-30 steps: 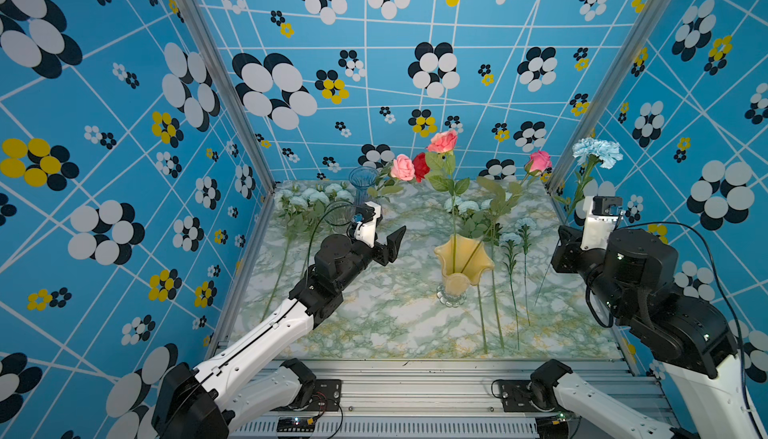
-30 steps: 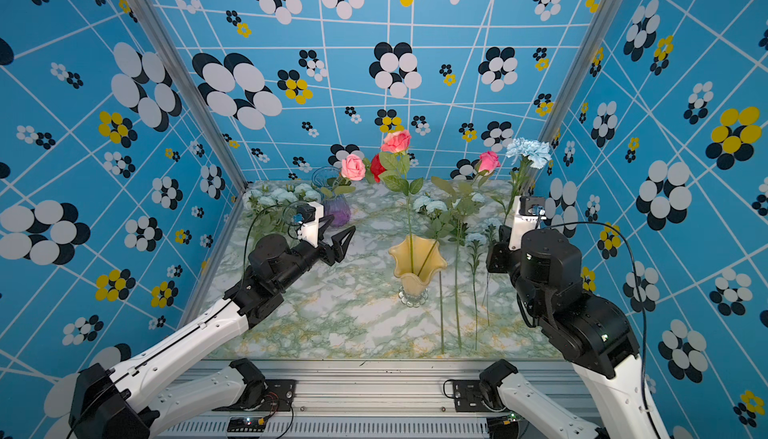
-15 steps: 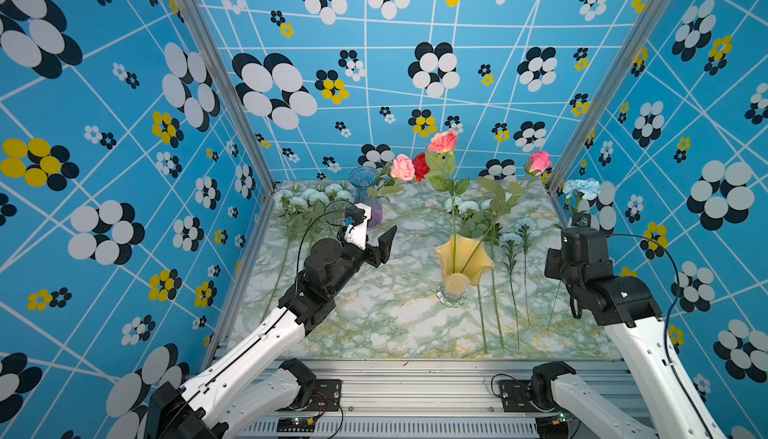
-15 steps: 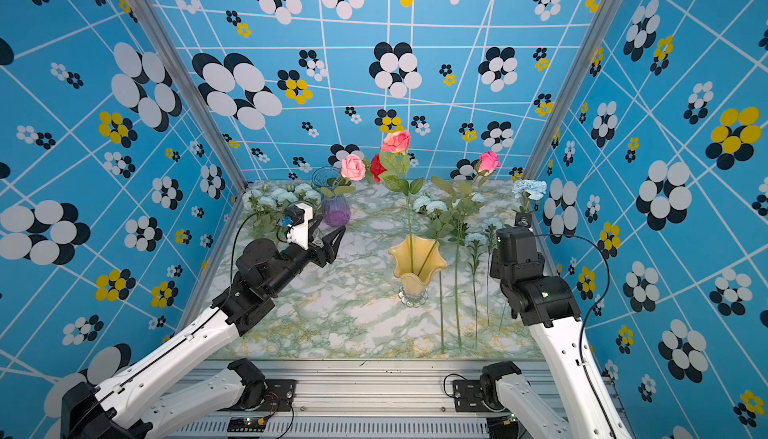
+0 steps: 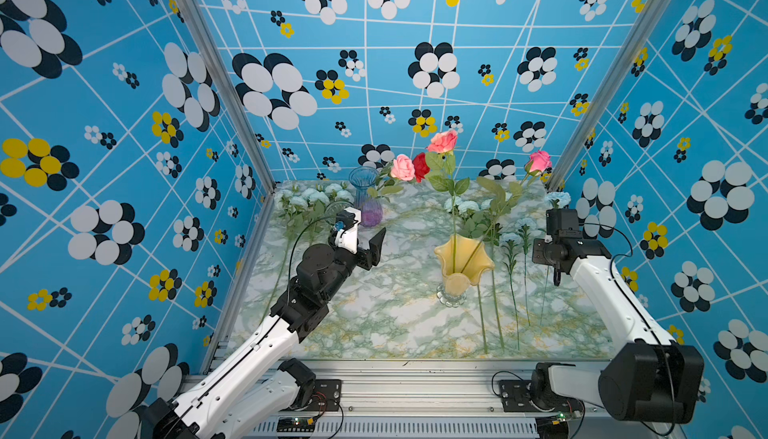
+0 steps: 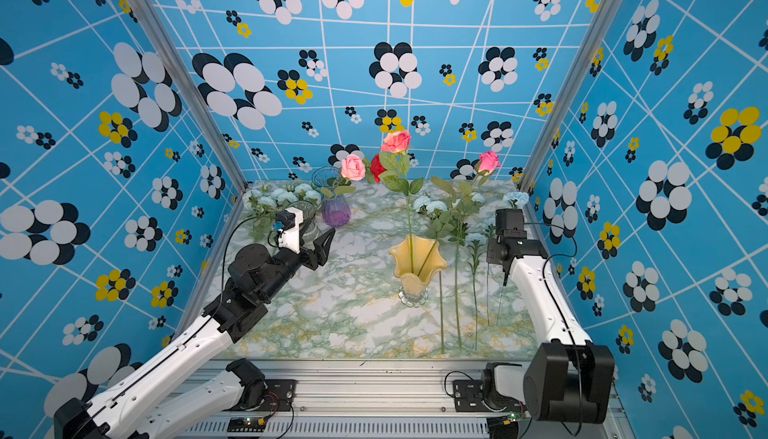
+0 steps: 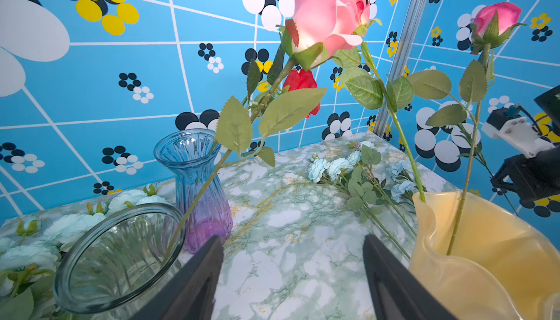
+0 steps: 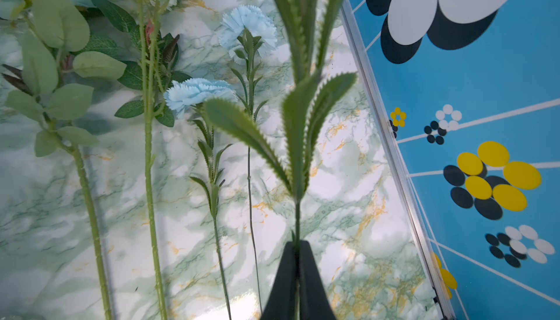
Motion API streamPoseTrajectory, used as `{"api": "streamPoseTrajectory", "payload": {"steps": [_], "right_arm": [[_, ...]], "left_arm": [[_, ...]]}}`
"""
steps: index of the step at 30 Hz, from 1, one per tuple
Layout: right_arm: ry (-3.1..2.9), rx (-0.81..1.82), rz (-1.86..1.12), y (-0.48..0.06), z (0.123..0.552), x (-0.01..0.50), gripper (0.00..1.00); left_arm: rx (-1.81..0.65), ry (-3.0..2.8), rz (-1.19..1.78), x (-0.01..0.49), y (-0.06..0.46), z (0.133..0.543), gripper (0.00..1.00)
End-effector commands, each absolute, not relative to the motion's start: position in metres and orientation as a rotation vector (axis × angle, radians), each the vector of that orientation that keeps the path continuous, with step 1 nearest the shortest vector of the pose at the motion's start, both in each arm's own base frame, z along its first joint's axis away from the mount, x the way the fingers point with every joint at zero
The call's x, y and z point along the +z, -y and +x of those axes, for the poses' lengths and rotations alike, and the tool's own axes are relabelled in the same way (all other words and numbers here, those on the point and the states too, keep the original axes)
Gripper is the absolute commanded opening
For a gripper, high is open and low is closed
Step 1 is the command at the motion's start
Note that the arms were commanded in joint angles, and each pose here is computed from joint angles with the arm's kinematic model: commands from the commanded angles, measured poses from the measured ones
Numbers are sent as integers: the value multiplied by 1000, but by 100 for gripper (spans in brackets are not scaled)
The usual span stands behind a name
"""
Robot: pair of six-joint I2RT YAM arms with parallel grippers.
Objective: Pick out blue flowers from the vase
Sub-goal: Place the flower at the center of the board.
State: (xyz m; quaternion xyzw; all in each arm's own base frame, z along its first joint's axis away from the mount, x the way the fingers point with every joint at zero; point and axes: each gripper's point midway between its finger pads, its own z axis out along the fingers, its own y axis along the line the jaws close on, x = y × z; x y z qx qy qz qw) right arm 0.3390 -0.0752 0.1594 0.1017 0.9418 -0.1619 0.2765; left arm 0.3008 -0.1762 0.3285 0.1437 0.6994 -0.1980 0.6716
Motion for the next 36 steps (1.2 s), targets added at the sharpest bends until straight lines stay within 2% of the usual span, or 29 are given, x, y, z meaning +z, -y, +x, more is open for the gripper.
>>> {"api": "streamPoseTrajectory", "payload": {"steps": [1,8,15,25,36], "right_arm": [[-2520,-430,256,85,366,157,0],[-2617,-499,212,99,384,128,0],[-2685,-454,286,120,386,106,0],[-2808,-463,240,121,395,72,0],[-2950,-435,233,117,386,38,0]], "left_arm": [[-422,-1553,271,335,161,301,75],[-427,-1549,224,333,148,301,75],[-431,-1564,198,330,143,304,75],[-421,-1553,186,332,137,301,75],[-428,-1549,185,333,137,300,76]]}}
